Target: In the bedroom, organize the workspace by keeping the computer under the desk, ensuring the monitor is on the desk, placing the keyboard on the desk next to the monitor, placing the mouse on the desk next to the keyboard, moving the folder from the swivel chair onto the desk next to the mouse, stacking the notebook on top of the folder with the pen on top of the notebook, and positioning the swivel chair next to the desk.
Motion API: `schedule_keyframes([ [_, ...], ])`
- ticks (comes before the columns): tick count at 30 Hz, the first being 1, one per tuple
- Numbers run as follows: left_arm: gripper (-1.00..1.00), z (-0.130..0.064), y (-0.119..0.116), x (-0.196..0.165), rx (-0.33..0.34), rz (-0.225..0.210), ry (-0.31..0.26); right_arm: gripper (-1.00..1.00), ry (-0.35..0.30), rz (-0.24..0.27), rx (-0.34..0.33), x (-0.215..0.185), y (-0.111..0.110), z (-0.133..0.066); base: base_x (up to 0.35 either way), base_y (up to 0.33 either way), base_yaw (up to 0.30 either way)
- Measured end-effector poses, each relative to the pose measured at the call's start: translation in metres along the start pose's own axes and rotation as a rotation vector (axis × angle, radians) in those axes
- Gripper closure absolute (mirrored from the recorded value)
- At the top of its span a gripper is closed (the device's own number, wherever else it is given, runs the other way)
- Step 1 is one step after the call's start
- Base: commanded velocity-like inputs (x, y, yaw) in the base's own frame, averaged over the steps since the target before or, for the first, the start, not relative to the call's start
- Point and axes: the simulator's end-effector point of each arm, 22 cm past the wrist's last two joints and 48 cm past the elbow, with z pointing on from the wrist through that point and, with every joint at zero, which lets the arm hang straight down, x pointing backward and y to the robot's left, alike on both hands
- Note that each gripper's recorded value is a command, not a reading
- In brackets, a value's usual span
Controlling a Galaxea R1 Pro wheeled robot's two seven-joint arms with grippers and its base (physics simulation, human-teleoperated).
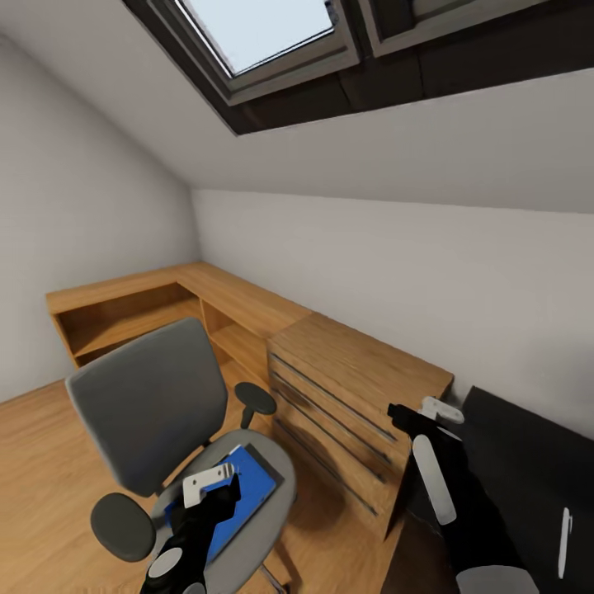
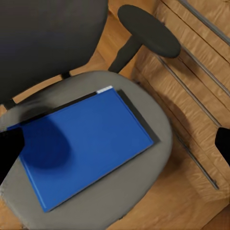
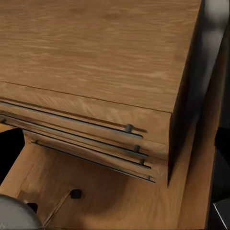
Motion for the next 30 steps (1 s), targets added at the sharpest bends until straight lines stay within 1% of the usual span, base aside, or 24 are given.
schedule_keyframes([
  [12, -1.00, 0.002, 0.007, -0.004, -0.016, -0.012, -0.004, -1.00, 0.002, -0.032, -0.024, 0.004, 0.014, -0.002, 0.000, 0.000, 0.278],
  [17, -1.00, 0.004, 0.011, -0.006, -0.025, -0.019, -0.007, -1.00, 0.008, -0.061, -0.043, 0.012, 0.025, -0.005, 0.000, 0.000, 0.278],
  [30, -1.00, 0.004, 0.012, -0.005, -0.028, -0.021, -0.005, -1.00, 0.010, -0.069, -0.049, 0.014, 0.028, -0.005, 0.000, 0.000, 0.278],
])
